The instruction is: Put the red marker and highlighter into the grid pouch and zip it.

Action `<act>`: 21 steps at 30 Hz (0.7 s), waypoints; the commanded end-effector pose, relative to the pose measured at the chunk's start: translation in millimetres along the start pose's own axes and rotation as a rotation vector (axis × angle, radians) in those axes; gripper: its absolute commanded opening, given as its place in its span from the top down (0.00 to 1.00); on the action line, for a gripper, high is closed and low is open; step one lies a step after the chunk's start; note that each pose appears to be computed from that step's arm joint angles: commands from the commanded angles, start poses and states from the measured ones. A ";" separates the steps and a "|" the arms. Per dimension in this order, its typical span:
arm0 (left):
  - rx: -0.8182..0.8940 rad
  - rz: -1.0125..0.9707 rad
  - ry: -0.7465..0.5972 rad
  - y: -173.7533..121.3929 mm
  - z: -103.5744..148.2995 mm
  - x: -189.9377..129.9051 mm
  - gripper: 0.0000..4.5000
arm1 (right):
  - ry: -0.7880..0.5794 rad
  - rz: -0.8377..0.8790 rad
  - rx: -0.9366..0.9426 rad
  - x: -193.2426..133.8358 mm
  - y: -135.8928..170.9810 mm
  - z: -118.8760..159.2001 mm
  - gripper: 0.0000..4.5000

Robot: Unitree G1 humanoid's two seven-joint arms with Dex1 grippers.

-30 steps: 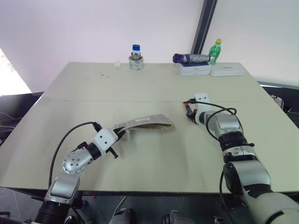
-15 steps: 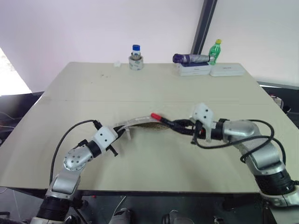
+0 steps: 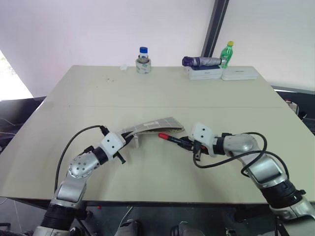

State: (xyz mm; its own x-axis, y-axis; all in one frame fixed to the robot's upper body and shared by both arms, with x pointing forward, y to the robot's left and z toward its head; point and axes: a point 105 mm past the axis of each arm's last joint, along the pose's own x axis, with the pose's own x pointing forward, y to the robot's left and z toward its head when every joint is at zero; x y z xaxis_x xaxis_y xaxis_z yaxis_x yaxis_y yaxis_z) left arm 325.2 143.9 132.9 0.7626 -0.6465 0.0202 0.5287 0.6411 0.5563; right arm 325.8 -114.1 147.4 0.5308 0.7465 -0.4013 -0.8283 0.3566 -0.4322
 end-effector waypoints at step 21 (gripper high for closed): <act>0.054 -0.035 -0.063 -2.9 21.4 8.2 1.00 | 0.027 -0.066 -0.326 32.7 -13.6 34.5 0.93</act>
State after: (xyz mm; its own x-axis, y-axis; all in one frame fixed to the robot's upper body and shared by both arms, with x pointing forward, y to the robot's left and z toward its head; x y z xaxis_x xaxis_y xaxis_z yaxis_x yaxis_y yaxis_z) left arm 324.3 138.9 129.3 0.7530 -0.6580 0.0049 0.5445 0.6273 0.5567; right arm 350.4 -91.1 154.6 0.5911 0.6889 -0.4195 -0.7420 0.2605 -0.6177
